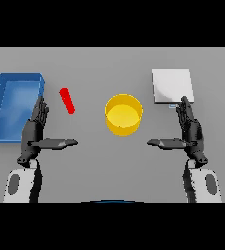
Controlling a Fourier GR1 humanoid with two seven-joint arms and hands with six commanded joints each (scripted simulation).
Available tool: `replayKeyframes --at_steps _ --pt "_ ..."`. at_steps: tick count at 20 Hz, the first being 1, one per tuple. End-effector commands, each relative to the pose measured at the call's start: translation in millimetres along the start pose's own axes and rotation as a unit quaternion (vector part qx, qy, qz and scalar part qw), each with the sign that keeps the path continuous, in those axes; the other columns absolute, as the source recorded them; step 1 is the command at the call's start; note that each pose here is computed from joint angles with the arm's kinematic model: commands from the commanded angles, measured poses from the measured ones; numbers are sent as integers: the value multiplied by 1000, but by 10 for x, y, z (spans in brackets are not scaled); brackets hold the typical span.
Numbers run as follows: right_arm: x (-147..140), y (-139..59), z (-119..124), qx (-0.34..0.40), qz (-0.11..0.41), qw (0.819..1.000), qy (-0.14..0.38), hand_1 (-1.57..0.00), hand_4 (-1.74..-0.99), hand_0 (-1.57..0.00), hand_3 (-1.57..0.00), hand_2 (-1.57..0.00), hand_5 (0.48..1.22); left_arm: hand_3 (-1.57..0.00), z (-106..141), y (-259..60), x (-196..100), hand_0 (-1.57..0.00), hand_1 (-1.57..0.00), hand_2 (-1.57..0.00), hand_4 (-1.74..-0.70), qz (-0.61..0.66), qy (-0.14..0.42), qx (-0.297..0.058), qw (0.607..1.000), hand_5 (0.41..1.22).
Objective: Pick up the red beaker and tilt it to pour out 1 green nut into yellow bowl. Pick up the yellow bowl and place it on the metallic measuring scale.
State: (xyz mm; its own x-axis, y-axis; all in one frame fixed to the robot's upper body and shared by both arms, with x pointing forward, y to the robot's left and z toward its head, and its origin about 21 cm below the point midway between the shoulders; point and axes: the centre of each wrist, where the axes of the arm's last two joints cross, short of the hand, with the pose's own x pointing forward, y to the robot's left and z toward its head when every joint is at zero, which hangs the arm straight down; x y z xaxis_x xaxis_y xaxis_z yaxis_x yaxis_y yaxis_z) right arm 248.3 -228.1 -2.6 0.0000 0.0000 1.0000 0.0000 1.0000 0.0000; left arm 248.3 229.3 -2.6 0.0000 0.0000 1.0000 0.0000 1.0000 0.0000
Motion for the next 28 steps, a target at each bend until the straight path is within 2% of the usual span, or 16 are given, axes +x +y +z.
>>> replayKeyframes --at_steps 1,6,7,8,10,16,20,24,28 --pt "1 -4 0 -1 0 1000 0 1 -1071 1 1 1 578 1 0 6 1 1 1 1 -1141 0 0 1 1000 660" --pt "-2 -53 6 -3 -3 1000 -2 1 -1071 1 1 1 578 1 15 33 8 1 1 1 -1141 0 -4 -2 1000 660" --pt "77 -90 58 2 75 996 -50 1 -1071 1 1 1 578 1 117 59 69 1 1 1 -1141 -39 -24 -19 999 660" --pt "80 -50 130 10 117 991 -71 1 -1072 1 1 1 577 1 210 82 108 1 1 1 -1143 -65 -36 -30 997 660" --pt "95 -9 219 15 159 984 -78 1 -1064 1 1 1 577 1 313 61 187 1 1 1 -1142 -89 -30 -41 995 662" --pt "170 -9 229 33 153 985 -78 1 -1147 1 1 1 614 1 257 -14 231 1 1 1 -1137 -101 1 -55 993 649" --pt "123 -6 232 47 128 988 -72 1 -1197 1 1 1 627 1 -11 1 113 1 1 1 -1158 -102 33 -56 993 645" --pt "166 -8 200 44 121 989 -74 1 -1220 1 1 1 626 1 -350 -11 33 1 1 1 -1177 -111 36 -59 991 644" --pt "149 -26 213 44 122 989 -77 1 -1227 1 1 1 625 1 -588 -42 -48 1 1 1 -1183 -117 28 -73 990 637"
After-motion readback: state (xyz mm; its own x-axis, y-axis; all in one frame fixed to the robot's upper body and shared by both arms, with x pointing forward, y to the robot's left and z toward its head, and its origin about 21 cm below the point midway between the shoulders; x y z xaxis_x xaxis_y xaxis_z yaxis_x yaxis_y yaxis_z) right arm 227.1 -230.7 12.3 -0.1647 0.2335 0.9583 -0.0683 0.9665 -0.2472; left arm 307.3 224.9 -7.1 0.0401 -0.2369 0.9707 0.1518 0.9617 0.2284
